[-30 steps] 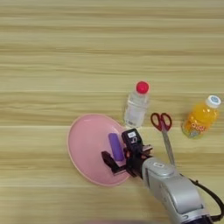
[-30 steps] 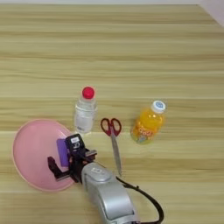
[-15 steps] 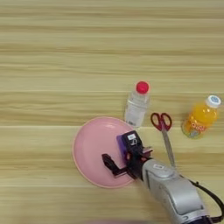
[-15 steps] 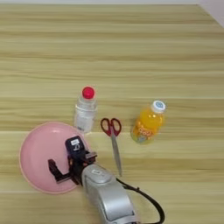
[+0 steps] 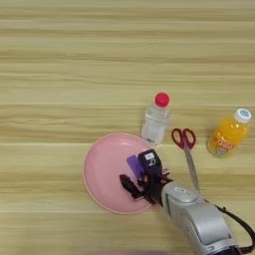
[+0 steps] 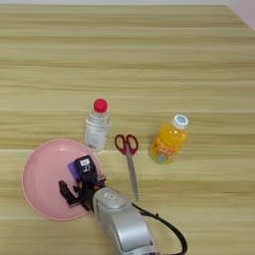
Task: Move the objects on the table
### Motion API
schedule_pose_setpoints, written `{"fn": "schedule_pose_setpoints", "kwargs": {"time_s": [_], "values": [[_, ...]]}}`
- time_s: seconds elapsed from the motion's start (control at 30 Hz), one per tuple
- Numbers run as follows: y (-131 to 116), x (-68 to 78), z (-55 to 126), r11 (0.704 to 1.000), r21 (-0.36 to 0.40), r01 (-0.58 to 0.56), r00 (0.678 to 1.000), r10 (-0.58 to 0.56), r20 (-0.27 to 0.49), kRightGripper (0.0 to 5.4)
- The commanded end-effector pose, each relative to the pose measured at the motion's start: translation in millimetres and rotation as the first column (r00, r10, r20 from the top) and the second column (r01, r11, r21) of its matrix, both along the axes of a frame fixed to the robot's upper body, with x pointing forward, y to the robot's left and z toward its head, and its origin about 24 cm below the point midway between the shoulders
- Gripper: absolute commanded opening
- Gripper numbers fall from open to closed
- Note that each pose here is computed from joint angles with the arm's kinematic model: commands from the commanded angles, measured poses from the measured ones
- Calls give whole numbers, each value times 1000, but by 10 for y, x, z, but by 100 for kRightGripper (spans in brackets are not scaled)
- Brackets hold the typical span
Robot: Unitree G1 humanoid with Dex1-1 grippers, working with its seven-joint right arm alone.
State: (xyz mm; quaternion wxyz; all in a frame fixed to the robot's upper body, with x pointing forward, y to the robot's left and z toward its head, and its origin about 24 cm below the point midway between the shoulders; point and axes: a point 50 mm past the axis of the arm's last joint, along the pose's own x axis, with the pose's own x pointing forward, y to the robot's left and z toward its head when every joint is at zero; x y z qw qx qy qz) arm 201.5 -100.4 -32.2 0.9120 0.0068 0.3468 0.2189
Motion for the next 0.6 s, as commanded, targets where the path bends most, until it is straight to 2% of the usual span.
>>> {"fn": "schedule_pose_setpoints", "kwargs": {"time_s": [0.03,0.6], "values": [[20,132,163,1000,21,-5,996,3,94,353],[7,132,166,1000,19,-8,995,6,97,166]]}}
